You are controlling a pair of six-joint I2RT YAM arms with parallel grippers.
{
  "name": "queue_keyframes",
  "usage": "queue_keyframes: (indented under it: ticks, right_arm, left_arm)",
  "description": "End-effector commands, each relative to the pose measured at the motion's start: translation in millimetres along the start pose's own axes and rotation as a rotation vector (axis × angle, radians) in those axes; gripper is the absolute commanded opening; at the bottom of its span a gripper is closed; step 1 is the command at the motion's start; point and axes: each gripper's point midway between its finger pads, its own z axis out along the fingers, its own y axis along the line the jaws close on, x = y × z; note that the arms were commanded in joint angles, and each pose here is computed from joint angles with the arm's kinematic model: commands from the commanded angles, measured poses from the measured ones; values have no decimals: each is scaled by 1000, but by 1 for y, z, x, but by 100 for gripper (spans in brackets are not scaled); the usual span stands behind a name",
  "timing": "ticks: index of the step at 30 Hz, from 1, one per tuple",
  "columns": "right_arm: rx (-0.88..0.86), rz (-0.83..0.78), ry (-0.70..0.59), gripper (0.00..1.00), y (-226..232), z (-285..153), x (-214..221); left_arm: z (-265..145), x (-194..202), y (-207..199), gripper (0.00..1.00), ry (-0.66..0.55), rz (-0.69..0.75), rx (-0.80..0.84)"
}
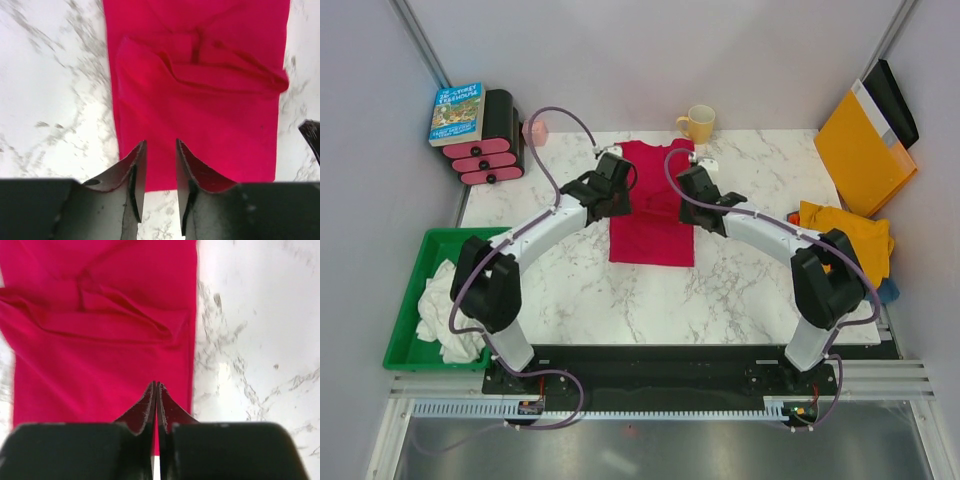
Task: Fold and stack the t-shirts
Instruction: Fold the folded rectangular tshirt in 1/3 of the way
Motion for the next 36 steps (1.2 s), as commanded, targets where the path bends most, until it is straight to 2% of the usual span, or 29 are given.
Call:
queue_keyframes:
  ticks: [1, 2, 8, 16, 20, 29, 34, 36]
  right_arm:
    - [9, 6, 105, 1, -9, 19, 52]
    - [8, -2, 118, 0, -8, 21, 59]
    - [11, -15, 182, 0, -6, 28, 88]
    - [53, -32, 274, 0, -23, 9, 141]
    - [46, -48, 295, 0, -25, -16, 163]
    - [14, -61, 350, 0, -35, -87, 207]
    - [-16, -57, 357, 0, -38, -119, 215]
    - [-28, -66, 333, 1, -36, -124, 211]
  left_arm:
    - [16, 55, -15, 33, 99, -3, 44]
    - [20, 63, -14, 30, 114, -4, 44]
    - [38, 116, -1, 27, 228, -10, -9]
    - [27, 170, 18, 26, 316, -29, -63]
    - [3, 200, 25, 26, 347, -11, -72]
    - [-76, 239, 29, 27, 363, -3, -26]
    - [-110, 271, 23, 27, 434, 22, 31]
    - [-119, 276, 20, 27, 418, 24, 41]
